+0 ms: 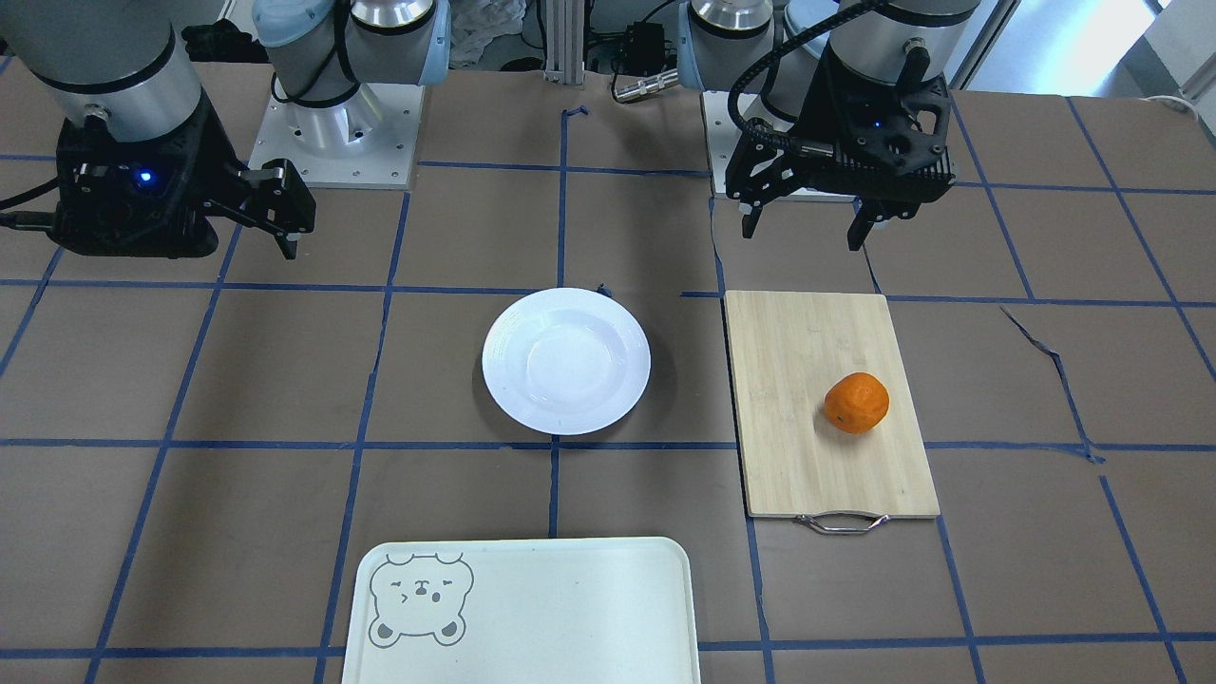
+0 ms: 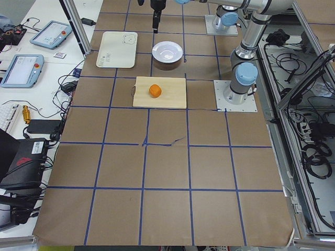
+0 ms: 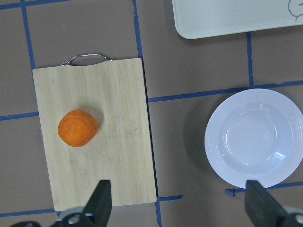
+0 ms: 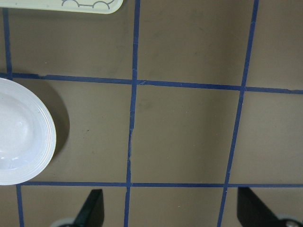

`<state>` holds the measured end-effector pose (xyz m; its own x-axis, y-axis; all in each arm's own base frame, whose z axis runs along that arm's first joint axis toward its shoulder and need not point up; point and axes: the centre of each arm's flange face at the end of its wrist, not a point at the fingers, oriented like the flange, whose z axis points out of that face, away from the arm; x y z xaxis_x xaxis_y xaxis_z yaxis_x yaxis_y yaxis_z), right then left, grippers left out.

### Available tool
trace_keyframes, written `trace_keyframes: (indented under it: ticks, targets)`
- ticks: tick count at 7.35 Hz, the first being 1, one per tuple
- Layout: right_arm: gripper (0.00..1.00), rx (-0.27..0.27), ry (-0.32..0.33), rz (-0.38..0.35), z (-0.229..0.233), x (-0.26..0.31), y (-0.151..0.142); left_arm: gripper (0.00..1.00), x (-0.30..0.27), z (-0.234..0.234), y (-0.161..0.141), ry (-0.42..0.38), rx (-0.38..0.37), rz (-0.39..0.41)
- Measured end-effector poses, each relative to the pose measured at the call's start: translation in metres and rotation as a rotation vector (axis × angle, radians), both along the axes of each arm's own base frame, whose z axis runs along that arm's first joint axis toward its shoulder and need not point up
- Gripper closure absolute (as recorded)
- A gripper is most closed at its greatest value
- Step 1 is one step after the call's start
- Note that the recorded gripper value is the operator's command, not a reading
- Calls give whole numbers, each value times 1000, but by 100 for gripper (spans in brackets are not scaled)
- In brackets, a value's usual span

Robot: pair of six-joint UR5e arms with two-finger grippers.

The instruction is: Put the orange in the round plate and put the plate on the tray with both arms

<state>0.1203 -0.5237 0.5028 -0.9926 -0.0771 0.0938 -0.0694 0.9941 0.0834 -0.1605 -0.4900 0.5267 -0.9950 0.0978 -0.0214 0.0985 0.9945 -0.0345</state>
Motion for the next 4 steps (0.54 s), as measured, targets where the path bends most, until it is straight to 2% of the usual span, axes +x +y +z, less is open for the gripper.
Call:
trace_keyframes:
  ticks: [4]
  targets:
    - [0, -8, -14, -4, 4, 1, 0, 0, 1, 1, 1, -9, -3, 10]
